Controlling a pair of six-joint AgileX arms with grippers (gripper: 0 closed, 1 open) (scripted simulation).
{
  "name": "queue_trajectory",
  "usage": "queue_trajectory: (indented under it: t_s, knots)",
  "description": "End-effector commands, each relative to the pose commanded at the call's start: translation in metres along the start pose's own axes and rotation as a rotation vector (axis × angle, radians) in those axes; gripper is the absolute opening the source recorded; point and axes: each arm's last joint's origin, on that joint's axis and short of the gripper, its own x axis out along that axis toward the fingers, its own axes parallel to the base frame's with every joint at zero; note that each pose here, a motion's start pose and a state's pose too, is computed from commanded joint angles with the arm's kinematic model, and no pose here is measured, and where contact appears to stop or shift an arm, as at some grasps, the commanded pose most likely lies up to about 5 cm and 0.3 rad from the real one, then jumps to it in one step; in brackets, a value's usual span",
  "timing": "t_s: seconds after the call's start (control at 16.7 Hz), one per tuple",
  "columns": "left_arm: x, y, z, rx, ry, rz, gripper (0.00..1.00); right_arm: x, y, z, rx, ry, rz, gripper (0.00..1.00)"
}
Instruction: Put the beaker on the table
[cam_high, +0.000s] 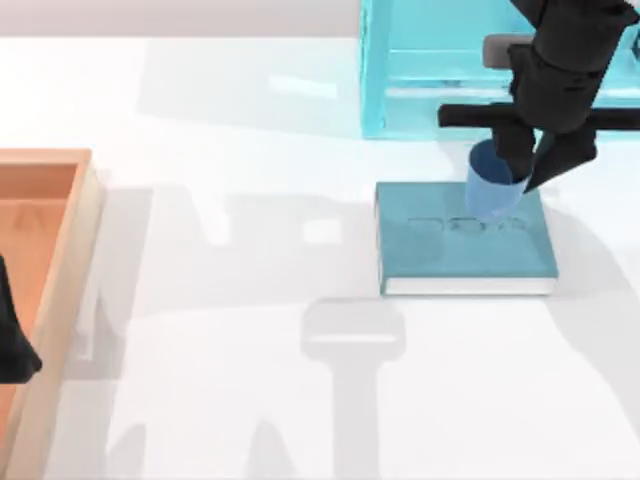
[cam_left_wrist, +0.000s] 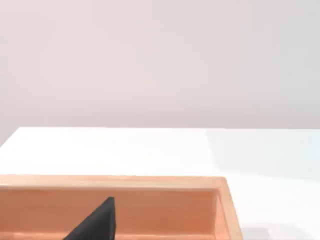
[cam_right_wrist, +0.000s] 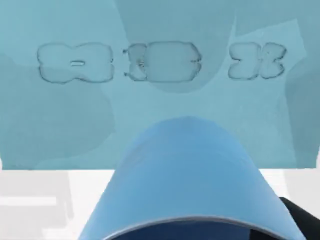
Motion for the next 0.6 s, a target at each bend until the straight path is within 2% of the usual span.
queue_trajectory:
  t_s: [0.36, 0.6]
  knots:
    - [0.000, 0.000, 0.000, 0.000, 0.000, 0.000, 1.00, -0.005, -0.013, -0.057, -0.008, 0.014, 0.009, 0.00]
    - [0.000, 0.000, 0.000, 0.000, 0.000, 0.000, 1.00, -0.008, -0.015, -0.068, -0.011, 0.005, 0.016, 0.00]
